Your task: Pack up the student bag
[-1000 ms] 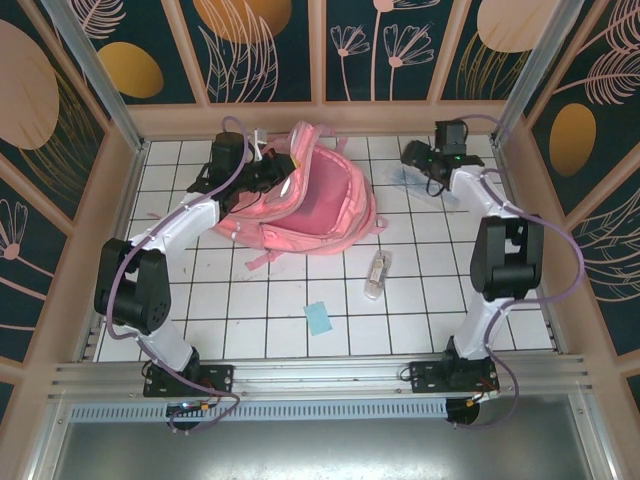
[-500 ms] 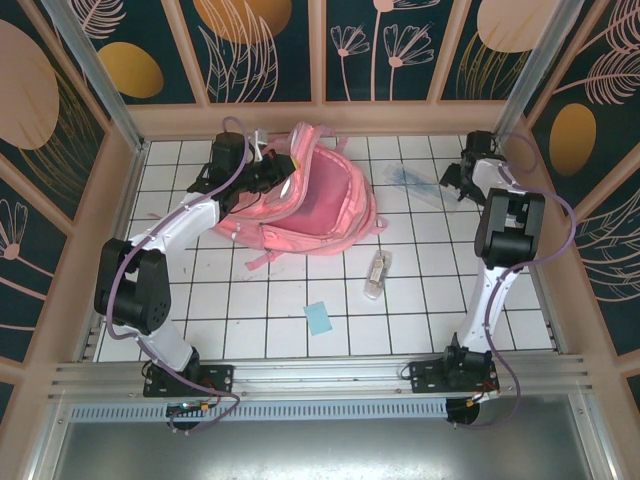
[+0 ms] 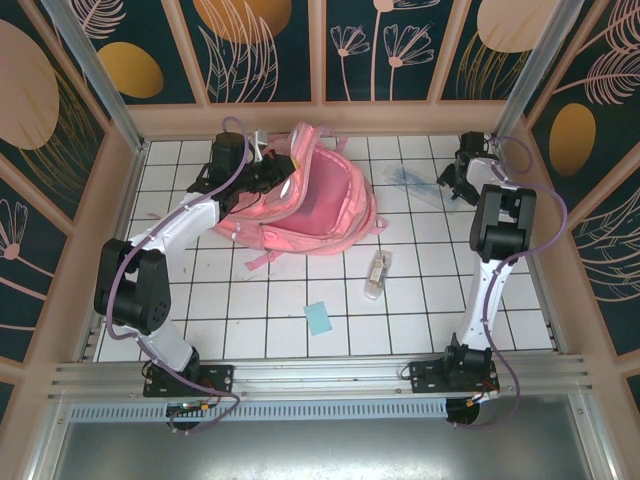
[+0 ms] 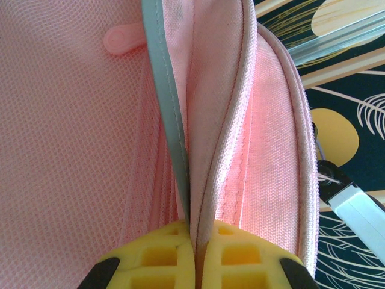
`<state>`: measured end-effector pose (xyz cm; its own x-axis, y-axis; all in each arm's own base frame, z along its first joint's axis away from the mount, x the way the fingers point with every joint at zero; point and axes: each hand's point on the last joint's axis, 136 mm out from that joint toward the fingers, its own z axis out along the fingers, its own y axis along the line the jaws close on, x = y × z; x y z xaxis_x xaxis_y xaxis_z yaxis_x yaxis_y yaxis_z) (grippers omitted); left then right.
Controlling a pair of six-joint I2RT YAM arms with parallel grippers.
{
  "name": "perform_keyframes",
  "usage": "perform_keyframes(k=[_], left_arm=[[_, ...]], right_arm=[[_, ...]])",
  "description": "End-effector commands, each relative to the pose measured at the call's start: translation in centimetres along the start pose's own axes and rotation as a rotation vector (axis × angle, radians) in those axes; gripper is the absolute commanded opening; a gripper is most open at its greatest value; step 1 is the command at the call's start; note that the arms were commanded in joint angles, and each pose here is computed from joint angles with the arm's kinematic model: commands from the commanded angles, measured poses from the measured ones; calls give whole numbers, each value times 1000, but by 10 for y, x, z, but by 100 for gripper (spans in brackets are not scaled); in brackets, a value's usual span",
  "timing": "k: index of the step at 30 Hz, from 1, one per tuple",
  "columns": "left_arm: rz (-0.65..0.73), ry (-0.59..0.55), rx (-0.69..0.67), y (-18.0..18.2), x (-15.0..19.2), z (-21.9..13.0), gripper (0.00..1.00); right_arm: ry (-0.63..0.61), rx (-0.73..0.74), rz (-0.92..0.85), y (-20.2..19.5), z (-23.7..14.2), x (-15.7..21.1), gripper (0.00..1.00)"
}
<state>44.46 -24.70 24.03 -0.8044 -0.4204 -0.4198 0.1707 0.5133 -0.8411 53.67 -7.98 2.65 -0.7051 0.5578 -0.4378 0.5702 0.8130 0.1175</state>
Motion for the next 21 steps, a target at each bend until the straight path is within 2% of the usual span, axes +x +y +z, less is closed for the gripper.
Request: perform_keyframes(k=[1, 5, 16, 21], left_arm=[[100, -89, 100, -41, -24, -20, 0], [108, -97, 102, -43, -24, -24, 0], [99, -106, 95, -39, -24, -22, 0], [92, -105, 82, -31, -25, -18, 0]], right_arm=[[58, 2, -6, 17, 8, 27, 77], [56, -17, 1, 26, 8, 31, 62], [-72, -120, 40, 41, -41, -1, 0], [-153, -200, 58, 49, -85, -20, 0]])
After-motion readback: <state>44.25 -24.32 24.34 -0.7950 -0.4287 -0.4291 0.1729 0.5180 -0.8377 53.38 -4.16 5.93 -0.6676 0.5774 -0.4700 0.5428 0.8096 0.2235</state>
